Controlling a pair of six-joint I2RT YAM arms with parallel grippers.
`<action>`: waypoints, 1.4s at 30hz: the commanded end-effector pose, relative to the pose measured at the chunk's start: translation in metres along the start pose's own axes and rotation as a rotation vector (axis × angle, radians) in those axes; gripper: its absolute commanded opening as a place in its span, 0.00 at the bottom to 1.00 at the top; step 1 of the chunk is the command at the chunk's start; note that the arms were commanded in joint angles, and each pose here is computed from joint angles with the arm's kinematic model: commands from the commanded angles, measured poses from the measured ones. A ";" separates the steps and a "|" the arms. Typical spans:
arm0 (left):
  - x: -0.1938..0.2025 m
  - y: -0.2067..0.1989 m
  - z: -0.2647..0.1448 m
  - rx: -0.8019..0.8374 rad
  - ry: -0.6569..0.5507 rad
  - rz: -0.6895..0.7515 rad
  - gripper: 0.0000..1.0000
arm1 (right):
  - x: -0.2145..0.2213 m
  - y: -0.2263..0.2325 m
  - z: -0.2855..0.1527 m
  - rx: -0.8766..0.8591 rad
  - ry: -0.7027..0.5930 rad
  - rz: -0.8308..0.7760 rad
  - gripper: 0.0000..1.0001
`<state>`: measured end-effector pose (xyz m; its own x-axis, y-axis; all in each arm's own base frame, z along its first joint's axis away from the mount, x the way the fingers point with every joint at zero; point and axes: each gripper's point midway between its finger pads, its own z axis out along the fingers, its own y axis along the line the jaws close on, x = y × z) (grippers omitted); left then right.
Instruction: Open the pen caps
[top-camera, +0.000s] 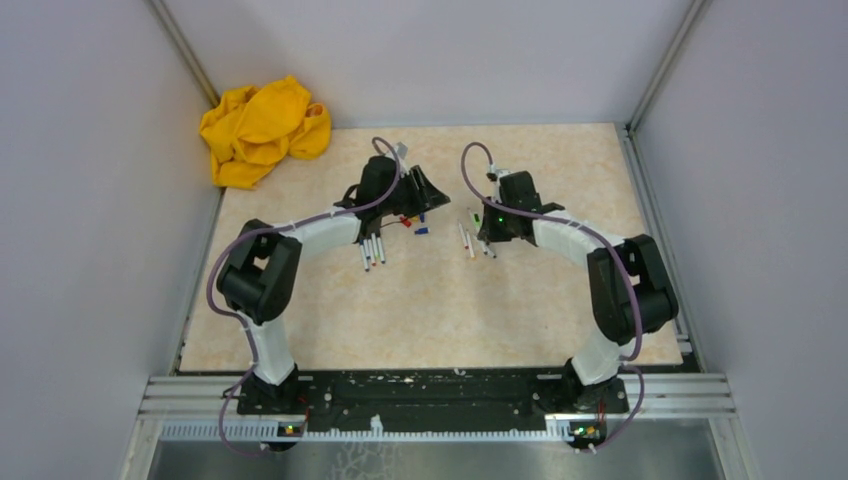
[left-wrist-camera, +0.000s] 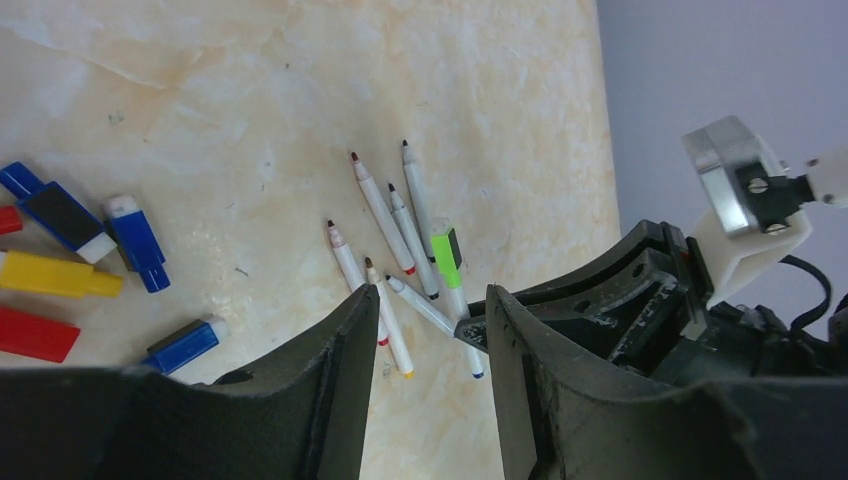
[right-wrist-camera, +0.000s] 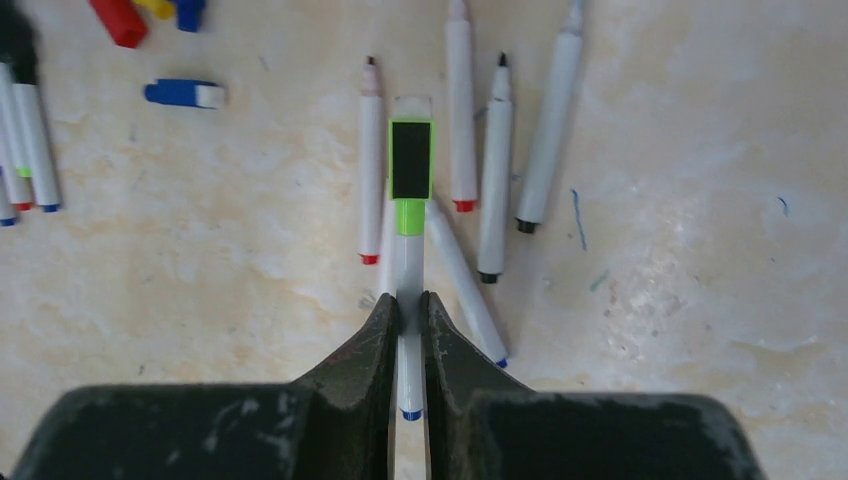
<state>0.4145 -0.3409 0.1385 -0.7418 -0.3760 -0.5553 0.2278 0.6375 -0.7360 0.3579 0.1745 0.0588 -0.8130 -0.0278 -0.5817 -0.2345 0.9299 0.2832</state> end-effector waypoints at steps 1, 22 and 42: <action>0.012 -0.005 0.005 0.065 0.048 -0.029 0.50 | -0.045 0.047 -0.019 -0.147 -0.130 -0.047 0.00; 0.023 -0.005 0.010 0.091 0.090 -0.080 0.50 | -0.063 0.116 -0.018 -0.272 -0.145 -0.134 0.00; 0.010 0.013 0.003 0.000 0.019 -0.121 0.39 | -0.049 0.118 -0.014 -0.279 -0.115 -0.157 0.00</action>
<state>0.4069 -0.3452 0.1102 -0.8010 -0.3977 -0.4474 0.1465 0.5944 -0.7907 0.3591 0.2682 0.1147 -0.7302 -0.1056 -0.6750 -0.4589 0.8078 0.3700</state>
